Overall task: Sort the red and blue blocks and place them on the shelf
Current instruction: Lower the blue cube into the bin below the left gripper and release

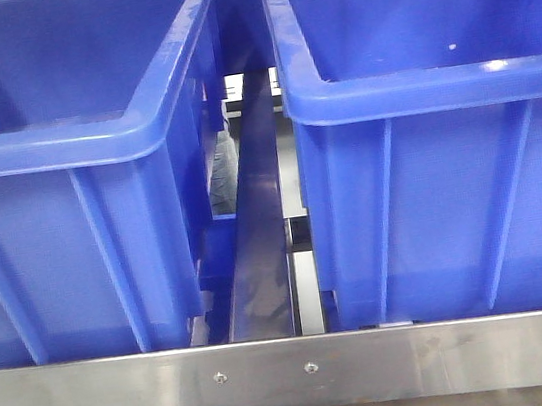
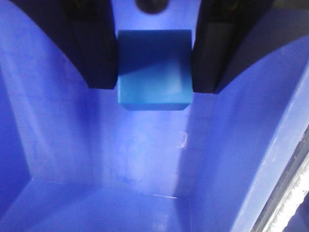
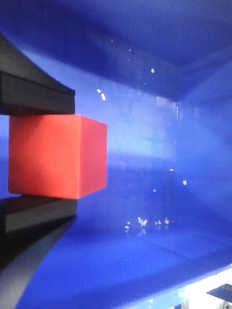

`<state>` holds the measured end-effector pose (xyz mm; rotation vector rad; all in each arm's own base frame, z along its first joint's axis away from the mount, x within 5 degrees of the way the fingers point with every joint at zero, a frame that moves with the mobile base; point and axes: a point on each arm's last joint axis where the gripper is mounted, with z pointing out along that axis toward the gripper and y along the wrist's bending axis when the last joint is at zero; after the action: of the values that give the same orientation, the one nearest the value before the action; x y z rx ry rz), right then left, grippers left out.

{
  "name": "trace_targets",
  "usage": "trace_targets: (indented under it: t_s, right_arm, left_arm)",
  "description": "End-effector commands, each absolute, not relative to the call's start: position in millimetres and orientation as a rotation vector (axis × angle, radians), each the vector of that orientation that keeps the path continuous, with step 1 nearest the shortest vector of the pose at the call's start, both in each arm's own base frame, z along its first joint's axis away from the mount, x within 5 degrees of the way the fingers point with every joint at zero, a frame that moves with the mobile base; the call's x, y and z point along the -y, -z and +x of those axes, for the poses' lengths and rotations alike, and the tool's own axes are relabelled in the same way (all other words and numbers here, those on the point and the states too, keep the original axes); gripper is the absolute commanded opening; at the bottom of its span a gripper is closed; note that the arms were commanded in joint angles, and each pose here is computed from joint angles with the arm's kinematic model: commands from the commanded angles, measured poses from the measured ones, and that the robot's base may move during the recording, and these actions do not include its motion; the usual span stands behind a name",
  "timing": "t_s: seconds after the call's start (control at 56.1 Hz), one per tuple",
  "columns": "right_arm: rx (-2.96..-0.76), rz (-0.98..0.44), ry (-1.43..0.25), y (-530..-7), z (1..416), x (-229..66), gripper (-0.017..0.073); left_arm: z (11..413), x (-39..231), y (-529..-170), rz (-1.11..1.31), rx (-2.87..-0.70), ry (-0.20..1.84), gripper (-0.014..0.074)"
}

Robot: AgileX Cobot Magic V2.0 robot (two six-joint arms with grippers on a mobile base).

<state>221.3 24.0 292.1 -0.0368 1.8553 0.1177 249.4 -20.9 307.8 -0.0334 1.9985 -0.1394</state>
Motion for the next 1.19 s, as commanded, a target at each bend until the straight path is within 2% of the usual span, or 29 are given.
trace_targets:
  t_s: [0.0,0.214,0.267,0.446,0.481,0.57,0.945,1.051,1.176]
  right_arm:
    - [-1.706,-0.025,-0.119,-316.4,224.1,-22.8,0.0361]
    - [-1.707,-0.025,-0.119,-316.3,224.1,-22.8,0.0366]
    - [-1.707,-0.025,-0.119,-316.3,224.1,-22.8,0.0393]
    - [-1.708,-0.025,-0.119,-316.2,224.0,-22.9,0.0633]
    - [-1.709,-0.025,-0.119,-316.1,224.0,-22.9,0.0629]
    - [-1.71,-0.025,-0.119,-316.0,224.0,-22.9,0.0621]
    - [-1.754,-0.028,-0.119,-312.5,222.7,-23.0,0.0612]
    - [-1.758,-0.029,-0.12,-315.1,220.5,-22.9,0.0612]
    - [-1.748,-0.03,-0.123,-321.2,212.2,-22.2,0.0612]
  left_arm:
    - [251.6,22.1,-332.9,-0.046,-1.852,0.161,0.0328]
    - [251.4,22.2,-332.3,-0.046,-1.858,0.161,0.0334]
    - [251.2,22.7,-331.9,-0.044,-1.863,0.163,0.035]
    - [250.0,34.7,-332.5,0.002,-1.859,0.194,0.057]
    - [249.8,36.9,-332.8,0.01,-1.855,0.2,0.0619]
    - [249.5,39.5,-333.1,0.02,-1.852,0.208,0.0669]
    - [249.4,39.5,-332.8,0.028,-1.855,0.201,0.064]
    - [247.6,39.3,-334.3,0.03,-1.852,0.201,0.0581]
    - [236.8,38.0,-340.3,0.034,-1.864,0.203,0.0472]
